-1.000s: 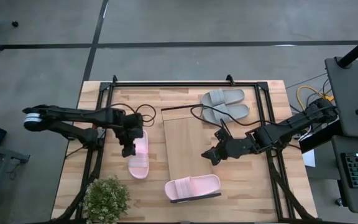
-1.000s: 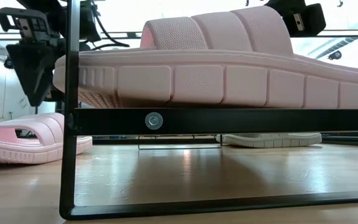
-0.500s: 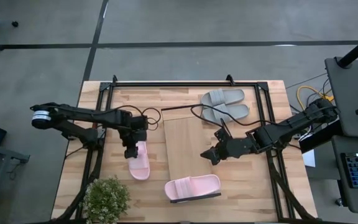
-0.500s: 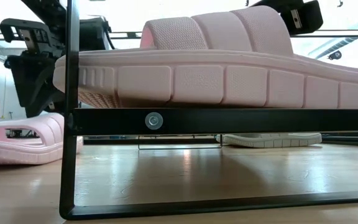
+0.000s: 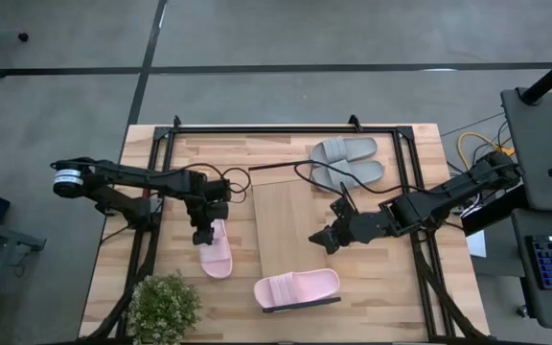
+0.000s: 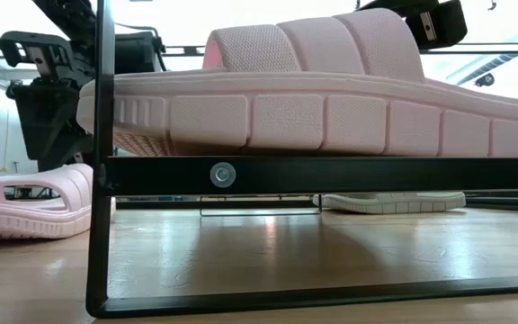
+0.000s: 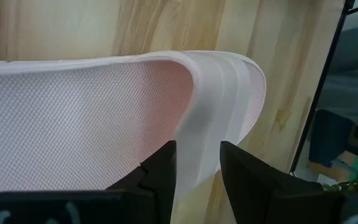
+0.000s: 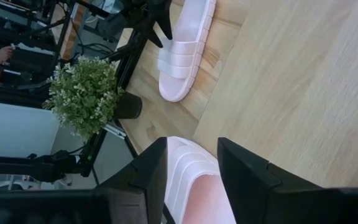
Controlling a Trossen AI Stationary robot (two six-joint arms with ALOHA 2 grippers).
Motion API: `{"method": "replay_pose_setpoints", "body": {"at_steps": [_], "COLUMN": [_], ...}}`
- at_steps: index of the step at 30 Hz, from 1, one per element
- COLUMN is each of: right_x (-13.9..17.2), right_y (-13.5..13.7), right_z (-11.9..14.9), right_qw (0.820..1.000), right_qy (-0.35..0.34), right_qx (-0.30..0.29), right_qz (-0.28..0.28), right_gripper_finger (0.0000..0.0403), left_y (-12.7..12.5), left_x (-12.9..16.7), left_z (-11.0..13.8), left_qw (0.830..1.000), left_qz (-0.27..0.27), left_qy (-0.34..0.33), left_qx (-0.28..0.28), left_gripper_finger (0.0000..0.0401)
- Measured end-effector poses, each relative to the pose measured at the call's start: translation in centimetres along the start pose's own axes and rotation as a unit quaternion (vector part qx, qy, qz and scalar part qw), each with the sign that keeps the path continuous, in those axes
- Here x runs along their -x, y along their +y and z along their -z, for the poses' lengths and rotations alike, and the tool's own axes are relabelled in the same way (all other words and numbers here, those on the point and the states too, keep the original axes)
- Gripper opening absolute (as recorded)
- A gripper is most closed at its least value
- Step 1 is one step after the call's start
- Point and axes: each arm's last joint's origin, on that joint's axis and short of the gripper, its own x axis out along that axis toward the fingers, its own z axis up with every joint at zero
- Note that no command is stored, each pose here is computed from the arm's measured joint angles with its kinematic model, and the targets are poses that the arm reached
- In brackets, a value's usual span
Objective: Pick and place slides into the shelf
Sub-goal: Put the pink slide on the shelf
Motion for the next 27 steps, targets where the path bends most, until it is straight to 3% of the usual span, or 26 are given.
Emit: {"method": "replay_pose_setpoints", "body": {"at_steps": [17,27], "right_x": [0.0,0.01], "right_y": [0.15,0.3], "right_z": [0.0,-0.04], "right_qw": [1.0,1.0], "right_qy": [0.002,0.0], "right_qx": [-0.006,-0.008], "right_qz": [-0.008,-0.016], "right_gripper_finger": [0.013,0.0129], "left_y": [0.39,0.26], "left_x": [-0.24,-0.74], "left_z": [-0.1,-0.28], "left_qw": [0.999,0.999], "left_qz": [-0.036,0.036], "left_qy": [-0.003,0.016], "left_qx": [-0.024,-0.017], "left_gripper_finger": [0.0108,0.0108]}}
